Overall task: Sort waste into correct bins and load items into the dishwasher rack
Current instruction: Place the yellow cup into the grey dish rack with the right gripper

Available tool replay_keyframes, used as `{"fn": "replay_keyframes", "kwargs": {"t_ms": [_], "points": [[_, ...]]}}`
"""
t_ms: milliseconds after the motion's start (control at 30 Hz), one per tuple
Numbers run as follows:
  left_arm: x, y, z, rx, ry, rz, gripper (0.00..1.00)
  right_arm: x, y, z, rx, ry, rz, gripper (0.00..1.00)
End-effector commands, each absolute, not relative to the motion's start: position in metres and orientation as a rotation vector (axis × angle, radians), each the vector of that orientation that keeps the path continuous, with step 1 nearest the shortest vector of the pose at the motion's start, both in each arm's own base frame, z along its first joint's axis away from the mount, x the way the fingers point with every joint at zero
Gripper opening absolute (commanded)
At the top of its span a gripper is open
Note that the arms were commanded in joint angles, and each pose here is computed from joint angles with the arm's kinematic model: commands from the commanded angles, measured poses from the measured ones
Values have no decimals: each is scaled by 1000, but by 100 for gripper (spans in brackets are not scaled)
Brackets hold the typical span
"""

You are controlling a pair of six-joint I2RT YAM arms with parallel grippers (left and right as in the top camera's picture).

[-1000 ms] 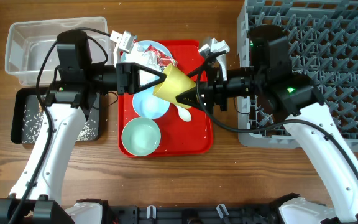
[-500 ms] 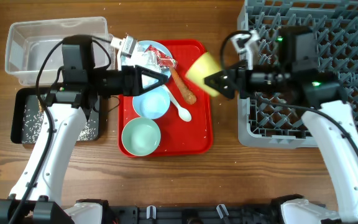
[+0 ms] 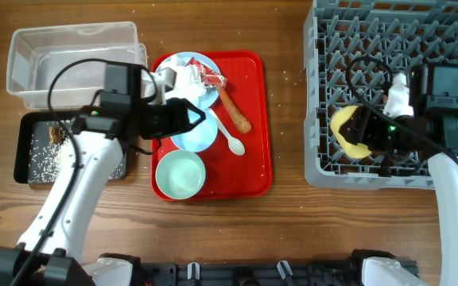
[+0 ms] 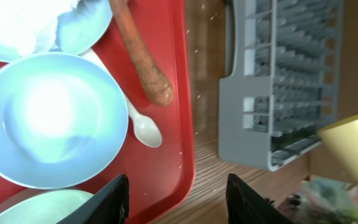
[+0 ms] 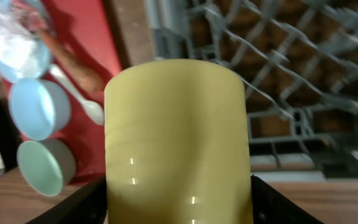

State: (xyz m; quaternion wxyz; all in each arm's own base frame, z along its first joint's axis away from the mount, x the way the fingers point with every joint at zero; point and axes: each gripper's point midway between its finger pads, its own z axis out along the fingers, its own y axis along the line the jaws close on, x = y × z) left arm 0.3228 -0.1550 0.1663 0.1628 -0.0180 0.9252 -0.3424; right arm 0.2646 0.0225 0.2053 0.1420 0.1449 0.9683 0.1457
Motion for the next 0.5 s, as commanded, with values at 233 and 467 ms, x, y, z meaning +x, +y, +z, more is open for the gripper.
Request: {"fn": "replay_keyframes", "kwargs": {"t_ms": [233,467], "points": [[324,-164,127,60,2735,-603,52,251,1,152,521,3092,234,46],[324,-164,126,59,2737,-602,51,255,4,123,495,3217,272,47]]}}
